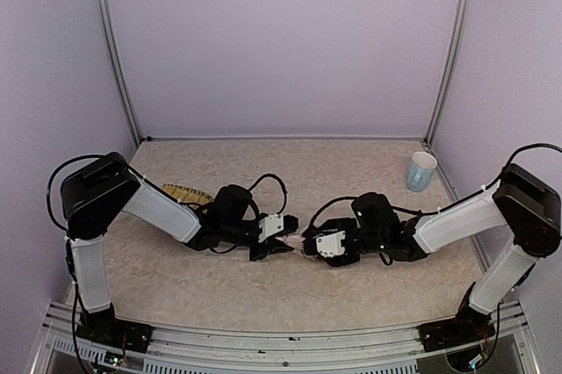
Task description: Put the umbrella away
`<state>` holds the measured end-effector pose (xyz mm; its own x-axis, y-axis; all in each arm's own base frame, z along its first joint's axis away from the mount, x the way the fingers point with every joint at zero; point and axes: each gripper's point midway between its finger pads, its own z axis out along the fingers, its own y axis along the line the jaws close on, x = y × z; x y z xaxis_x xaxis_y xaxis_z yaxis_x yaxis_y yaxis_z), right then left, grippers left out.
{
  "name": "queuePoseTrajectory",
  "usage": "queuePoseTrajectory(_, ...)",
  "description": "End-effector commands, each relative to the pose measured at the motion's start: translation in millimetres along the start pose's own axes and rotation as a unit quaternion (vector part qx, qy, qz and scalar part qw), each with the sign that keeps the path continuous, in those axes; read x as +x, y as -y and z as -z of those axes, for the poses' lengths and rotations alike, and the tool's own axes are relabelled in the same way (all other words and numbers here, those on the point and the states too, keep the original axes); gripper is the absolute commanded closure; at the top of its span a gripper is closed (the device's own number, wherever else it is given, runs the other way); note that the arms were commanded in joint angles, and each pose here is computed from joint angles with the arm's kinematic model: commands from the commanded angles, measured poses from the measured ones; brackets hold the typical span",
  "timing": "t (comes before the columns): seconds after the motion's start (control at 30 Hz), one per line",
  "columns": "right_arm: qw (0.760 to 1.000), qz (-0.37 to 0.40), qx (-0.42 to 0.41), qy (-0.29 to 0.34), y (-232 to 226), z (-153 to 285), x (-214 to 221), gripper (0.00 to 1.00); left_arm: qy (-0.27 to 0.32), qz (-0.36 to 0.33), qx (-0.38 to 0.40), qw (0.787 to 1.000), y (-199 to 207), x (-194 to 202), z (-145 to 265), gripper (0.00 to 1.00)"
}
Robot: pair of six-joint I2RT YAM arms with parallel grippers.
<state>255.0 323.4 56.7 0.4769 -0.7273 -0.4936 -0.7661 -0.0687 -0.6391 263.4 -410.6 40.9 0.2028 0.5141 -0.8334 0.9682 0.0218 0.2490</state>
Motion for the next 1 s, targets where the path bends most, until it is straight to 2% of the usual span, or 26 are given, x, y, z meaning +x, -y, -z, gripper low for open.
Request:
queuePoseTrajectory(0.0, 0.998, -0.020, 0.066, -0.011, 37.5, 20.1, 7.7, 0.31, -0.025, 0.034, -0.054, 0.998, -27.3, -4.9, 19.8, 1.00)
queuePoseTrajectory(0.27, 0.983, -0.092, 0.158, 0.011, 88.7, 68.1, 13.0, 0.21, -0.018, 0.011, -0.135, 0.991, -65.4, -40.1, 45.4, 1.00)
queuePoseTrajectory(0.43, 0.967, -0.154, 0.193, 0.066, 111.9, 96.5, 0.8, 0.21, -0.021, -0.002, -0.200, 0.980, -96.9, -64.8, 64.9, 1.00)
queuePoseTrajectory(0.57, 0.952, -0.192, 0.201, 0.127, 124.5, 117.3, -20.3, 0.21, -0.001, 0.005, -0.224, 0.974, -121.4, -102.7, 84.9, 1.00)
queuePoseTrajectory(0.73, 0.932, -0.231, 0.179, 0.215, 129.8, 141.8, -42.7, 0.20, 0.042, 0.010, -0.234, 0.971, -133.3, -152.5, 114.1, 1.00)
queuePoseTrajectory(0.87, 0.923, -0.268, 0.116, 0.251, 119.8, 132.5, -52.2, 0.23, 0.056, 0.014, -0.242, 0.969, -136.4, -178.9, 131.2, 1.00)
queuePoseTrajectory(0.97, 0.901, -0.304, 0.091, 0.295, 118.4, 126.6, -60.5, 0.26, 0.055, 0.013, -0.254, 0.966, -137.8, -197.8, 140.4, 1.00)
